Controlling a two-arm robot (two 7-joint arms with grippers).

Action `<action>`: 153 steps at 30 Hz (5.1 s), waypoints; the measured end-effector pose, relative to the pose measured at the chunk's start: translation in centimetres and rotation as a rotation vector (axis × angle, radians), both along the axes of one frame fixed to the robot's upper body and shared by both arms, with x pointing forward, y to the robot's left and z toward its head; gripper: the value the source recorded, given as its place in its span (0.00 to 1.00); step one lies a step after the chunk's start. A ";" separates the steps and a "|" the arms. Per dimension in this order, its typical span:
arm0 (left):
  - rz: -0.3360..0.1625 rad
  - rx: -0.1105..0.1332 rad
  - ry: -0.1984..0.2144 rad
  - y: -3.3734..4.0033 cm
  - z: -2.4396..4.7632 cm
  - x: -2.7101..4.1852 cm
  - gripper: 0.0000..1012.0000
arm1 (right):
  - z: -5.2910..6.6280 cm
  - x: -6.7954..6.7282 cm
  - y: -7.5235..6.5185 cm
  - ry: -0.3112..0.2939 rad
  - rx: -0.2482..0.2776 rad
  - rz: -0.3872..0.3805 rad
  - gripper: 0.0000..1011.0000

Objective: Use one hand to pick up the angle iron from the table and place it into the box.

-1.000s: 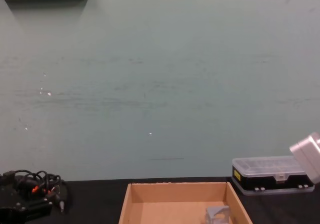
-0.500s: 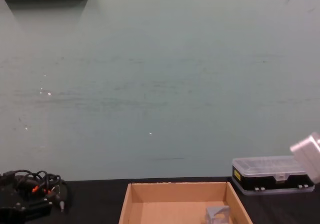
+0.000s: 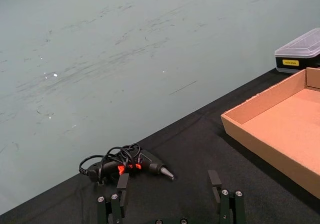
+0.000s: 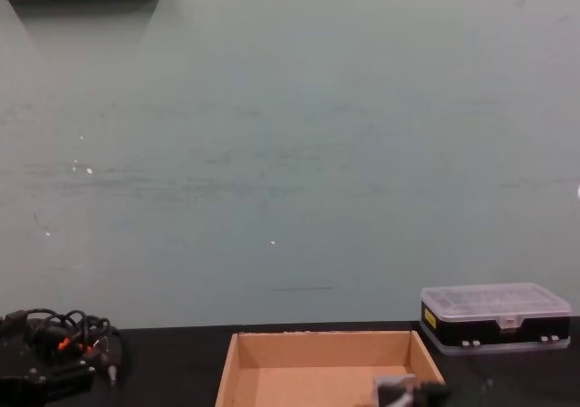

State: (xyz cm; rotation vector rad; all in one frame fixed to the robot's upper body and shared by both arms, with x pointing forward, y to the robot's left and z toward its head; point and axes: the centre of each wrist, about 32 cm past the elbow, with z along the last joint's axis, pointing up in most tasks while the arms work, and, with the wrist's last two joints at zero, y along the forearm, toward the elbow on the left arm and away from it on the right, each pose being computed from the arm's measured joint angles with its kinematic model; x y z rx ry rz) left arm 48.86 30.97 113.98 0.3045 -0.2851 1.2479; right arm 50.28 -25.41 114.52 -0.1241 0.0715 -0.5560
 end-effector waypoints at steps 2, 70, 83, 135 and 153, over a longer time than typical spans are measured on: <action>0.000 0.000 0.000 0.00 0.00 0.00 0.99 | 0.4 0.3 0.1 -0.020 0.016 -0.002 0.46; 0.000 0.000 0.000 0.00 0.00 0.00 0.99 | 0.2 10.9 3.8 -0.056 -0.060 -0.039 0.69; 0.000 0.000 0.000 0.00 0.00 0.00 0.99 | 0.2 10.9 3.7 -0.056 -0.059 -0.040 0.99; 0.000 0.000 0.000 0.00 0.00 0.00 0.99 | 1.6 3.6 -0.4 -0.105 -0.071 0.279 0.99; 0.000 0.000 0.000 0.00 0.00 0.00 0.99 | 0.8 1.9 -0.6 -0.067 -0.094 0.371 0.99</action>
